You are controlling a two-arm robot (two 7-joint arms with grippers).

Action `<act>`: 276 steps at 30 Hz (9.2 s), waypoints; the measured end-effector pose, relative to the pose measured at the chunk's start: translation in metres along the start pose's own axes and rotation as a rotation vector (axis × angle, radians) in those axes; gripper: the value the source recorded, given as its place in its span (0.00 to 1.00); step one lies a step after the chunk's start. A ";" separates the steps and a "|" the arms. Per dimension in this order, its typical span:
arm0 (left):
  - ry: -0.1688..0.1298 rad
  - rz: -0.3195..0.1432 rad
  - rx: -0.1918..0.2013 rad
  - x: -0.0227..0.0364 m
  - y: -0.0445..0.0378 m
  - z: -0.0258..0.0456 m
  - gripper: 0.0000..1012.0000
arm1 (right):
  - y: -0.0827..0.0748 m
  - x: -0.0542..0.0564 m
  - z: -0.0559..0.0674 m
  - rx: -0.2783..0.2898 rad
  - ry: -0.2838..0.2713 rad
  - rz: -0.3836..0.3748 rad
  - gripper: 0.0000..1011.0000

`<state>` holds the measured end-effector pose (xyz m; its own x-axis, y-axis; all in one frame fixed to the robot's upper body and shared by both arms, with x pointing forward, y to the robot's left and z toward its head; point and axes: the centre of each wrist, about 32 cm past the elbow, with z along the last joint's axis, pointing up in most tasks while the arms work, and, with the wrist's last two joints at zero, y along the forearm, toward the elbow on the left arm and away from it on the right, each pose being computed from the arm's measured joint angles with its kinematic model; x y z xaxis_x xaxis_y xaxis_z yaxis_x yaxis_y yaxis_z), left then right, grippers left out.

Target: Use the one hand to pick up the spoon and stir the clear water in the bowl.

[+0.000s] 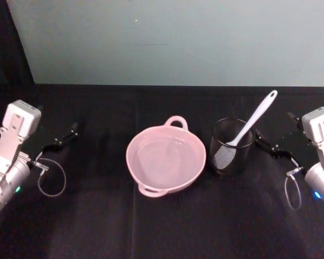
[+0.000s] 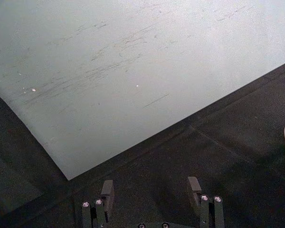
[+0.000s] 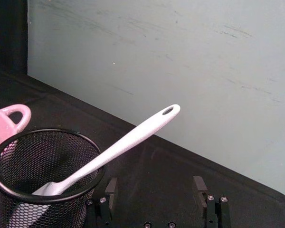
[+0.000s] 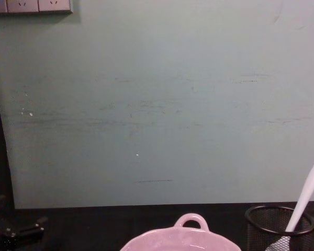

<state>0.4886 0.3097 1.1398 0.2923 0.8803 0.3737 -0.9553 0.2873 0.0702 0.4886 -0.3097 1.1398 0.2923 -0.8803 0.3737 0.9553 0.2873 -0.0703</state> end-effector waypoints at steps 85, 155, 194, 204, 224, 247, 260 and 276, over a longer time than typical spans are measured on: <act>0.000 0.000 0.000 0.0000 0.0000 0.0000 1.00 | 0.021 0.024 0.012 0.080 1.103 0.186 0.99; 0.000 0.000 0.000 0.0000 0.0000 0.0000 1.00 | 0.004 0.050 0.142 0.212 0.451 0.303 0.11; 0.000 0.000 0.000 0.0000 0.0000 0.0000 1.00 | 0.017 0.023 0.161 0.261 0.387 0.459 0.11; 0.000 0.000 0.000 0.0000 0.0000 0.0000 1.00 | 0.049 -0.018 0.137 0.220 0.363 0.595 0.11; 0.000 0.000 0.000 0.0000 0.0000 0.0000 1.00 | 0.094 -0.064 0.109 0.198 0.409 0.688 0.11; 0.000 0.000 0.000 0.0000 0.0000 0.0000 1.00 | 0.105 -0.023 0.087 0.185 0.429 0.510 0.11; 0.000 0.000 0.000 0.0000 0.0000 0.0000 1.00 | 0.075 -0.024 0.087 0.182 0.407 0.534 0.11; 0.000 0.000 0.000 0.0000 0.0000 0.0000 1.00 | 0.080 -0.067 0.099 0.207 0.421 0.679 0.11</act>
<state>0.4886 0.3097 1.1398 0.2923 0.8803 0.3737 -0.9552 0.2873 0.0703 0.5408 -0.1902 1.2004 0.8352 -0.5456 -0.0696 0.5485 0.8356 0.0313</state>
